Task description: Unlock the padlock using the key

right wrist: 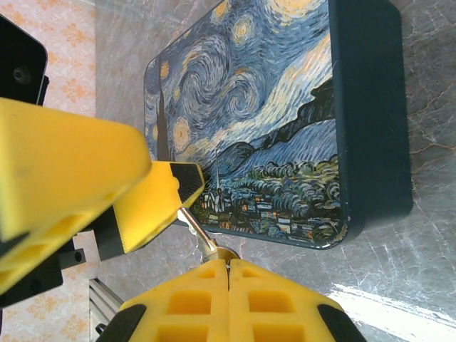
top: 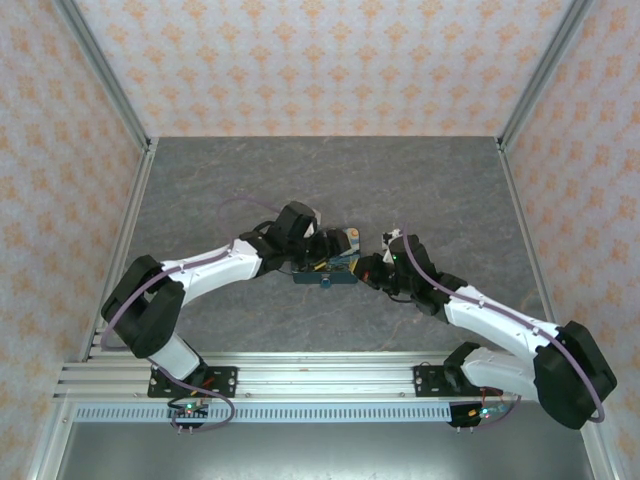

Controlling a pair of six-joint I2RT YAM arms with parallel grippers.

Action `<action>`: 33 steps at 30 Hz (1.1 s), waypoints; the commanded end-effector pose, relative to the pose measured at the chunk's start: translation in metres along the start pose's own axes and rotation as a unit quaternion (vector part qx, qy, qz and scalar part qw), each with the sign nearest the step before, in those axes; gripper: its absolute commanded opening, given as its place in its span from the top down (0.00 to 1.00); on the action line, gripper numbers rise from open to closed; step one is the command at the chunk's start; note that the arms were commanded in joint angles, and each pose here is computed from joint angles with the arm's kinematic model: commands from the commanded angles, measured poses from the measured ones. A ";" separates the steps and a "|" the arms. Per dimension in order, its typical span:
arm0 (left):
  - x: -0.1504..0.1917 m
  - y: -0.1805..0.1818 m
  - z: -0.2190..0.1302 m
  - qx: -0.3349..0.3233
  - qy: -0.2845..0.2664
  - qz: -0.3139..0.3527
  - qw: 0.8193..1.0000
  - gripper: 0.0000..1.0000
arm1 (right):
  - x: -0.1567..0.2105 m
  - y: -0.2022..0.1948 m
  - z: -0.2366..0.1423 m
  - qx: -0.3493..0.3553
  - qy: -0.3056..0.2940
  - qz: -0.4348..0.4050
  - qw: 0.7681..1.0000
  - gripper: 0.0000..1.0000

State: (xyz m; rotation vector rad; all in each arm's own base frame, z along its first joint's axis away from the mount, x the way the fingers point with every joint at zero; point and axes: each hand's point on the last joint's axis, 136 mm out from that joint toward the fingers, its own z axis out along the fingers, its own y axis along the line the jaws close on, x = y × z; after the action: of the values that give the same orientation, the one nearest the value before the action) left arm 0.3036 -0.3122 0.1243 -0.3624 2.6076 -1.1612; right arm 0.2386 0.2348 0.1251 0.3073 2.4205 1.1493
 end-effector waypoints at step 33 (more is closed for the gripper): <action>0.012 -0.020 0.019 0.020 0.013 0.035 0.999 0.68 | -0.011 0.016 0.001 -0.021 -0.011 0.001 1.000 1.00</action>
State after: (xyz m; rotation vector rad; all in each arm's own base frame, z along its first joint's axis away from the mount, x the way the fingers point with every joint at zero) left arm 0.2967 -0.3332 0.1148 -0.2960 2.6269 -1.1830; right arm 0.2393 0.2353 0.1213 0.3115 2.4319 1.1419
